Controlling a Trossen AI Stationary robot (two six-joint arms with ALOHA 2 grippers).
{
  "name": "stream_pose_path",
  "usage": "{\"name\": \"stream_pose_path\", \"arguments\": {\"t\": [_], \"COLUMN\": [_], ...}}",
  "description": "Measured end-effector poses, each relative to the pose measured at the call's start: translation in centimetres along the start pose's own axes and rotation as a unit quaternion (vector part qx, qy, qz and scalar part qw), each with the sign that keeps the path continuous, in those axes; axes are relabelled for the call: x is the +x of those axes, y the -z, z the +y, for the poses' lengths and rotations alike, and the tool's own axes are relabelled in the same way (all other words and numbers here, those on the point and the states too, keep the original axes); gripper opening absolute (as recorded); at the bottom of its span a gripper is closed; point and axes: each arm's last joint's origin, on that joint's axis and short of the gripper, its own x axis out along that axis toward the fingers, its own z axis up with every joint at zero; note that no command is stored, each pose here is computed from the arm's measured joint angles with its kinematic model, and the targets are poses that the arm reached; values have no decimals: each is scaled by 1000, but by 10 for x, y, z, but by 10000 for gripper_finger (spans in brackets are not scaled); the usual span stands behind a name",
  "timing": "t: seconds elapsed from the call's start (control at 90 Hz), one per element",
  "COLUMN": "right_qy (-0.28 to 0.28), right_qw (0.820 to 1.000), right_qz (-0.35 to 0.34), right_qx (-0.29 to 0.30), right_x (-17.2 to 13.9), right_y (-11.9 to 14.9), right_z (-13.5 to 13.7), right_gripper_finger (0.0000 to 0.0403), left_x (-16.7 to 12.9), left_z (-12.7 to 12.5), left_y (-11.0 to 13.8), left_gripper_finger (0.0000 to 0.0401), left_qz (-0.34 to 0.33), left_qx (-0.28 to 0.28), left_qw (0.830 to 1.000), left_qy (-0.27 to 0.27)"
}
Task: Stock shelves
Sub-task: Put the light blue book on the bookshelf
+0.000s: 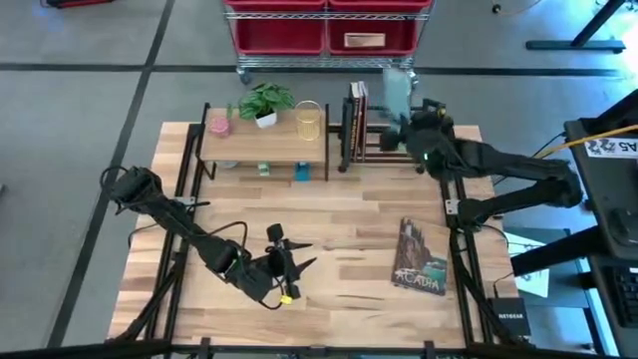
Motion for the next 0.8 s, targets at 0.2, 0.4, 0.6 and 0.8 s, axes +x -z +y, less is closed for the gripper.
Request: {"name": "stream_pose_path", "arguments": {"t": [0.2, 0.4, 0.6, 0.8], "right_qy": [-31, -14, -21, -21], "right_qw": [997, 994, 993, 993], "right_qz": [31, 5, 35, 28], "right_qx": [57, 111, 112, 117], "right_x": [53, 81, 104, 115], "right_y": [31, 64, 89, 98], "right_z": [-9, -15, -9, 0], "right_gripper_finger": [0, 0, 0, 1], "left_x": [-2, -2, 0, 0], "left_z": [-1, 0, 1, 1], "left_y": [5, 6, 6, 6], "left_gripper_finger": [153, 153, 153, 153], "left_qz": [15, 18, 19, 19], "left_qx": [-2, -2, -5, -5], "left_qw": [1000, 1000, 1000, 1000], "left_qy": [1, -1, -4, -4]}}
